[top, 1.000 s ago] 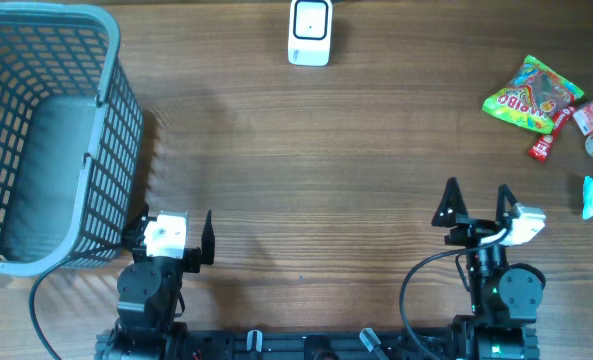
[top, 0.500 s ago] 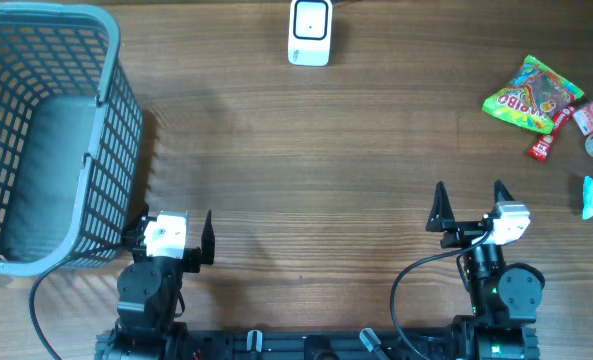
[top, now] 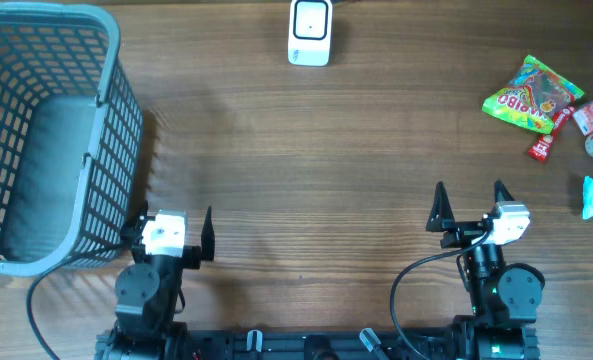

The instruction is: Scan the item barcode

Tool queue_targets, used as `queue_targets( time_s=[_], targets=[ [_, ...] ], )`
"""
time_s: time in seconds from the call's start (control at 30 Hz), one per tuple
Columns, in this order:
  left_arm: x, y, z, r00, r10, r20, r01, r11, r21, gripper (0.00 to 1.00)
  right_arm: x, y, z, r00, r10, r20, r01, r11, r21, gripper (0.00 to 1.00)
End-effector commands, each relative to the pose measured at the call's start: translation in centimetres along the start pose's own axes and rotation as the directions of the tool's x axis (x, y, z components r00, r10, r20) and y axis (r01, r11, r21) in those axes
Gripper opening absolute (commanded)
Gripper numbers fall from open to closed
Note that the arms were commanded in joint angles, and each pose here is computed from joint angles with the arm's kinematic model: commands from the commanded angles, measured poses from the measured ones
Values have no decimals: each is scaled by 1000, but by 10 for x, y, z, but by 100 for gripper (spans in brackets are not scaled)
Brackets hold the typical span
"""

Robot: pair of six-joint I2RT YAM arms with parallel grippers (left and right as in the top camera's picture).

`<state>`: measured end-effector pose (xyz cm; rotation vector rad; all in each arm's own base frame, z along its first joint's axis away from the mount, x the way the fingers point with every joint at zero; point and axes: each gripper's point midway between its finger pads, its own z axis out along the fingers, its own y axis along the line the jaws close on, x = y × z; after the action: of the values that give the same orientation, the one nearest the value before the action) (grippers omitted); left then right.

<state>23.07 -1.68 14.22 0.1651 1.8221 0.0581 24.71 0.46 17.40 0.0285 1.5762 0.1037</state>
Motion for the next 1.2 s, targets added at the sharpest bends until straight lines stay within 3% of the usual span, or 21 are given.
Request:
queue_targets(
  time_s=[0.0,0.07,0.23,0.33,0.5,0.53,0.77,1.17],
  targets=[
    [-45,-9,-5,983,-19,184,8,998,61,100,-1,4,0,1000,-14,7,14,1000,-22,100],
    [-58,-1,-7,971,-23,239,15,999,33,100,-1,4,0,1000,-14,7,14,1000,-22,100],
    [-53,6,-3,966,-23,256,20,1000,18,100,-1,4,0,1000,-14,7,14,1000,-22,100],
    [-60,11,-1,936,-16,352,21,1000,-10,100,-1,4,0,1000,-14,7,14,1000,-22,100],
    [-31,11,8,970,-37,241,42,999,-14,100,-1,4,0,1000,-14,7,14,1000,-22,100],
    [-12,14,12,978,-131,164,137,990,-23,100,-1,4,0,1000,-14,7,14,1000,-22,100],
    [-13,16,12,943,-284,172,289,957,-6,100,-1,4,0,1000,-14,7,14,1000,-22,100],
    [-13,14,12,945,-279,171,283,959,4,100,-1,4,0,1000,-14,7,14,1000,-22,100]
  ],
)
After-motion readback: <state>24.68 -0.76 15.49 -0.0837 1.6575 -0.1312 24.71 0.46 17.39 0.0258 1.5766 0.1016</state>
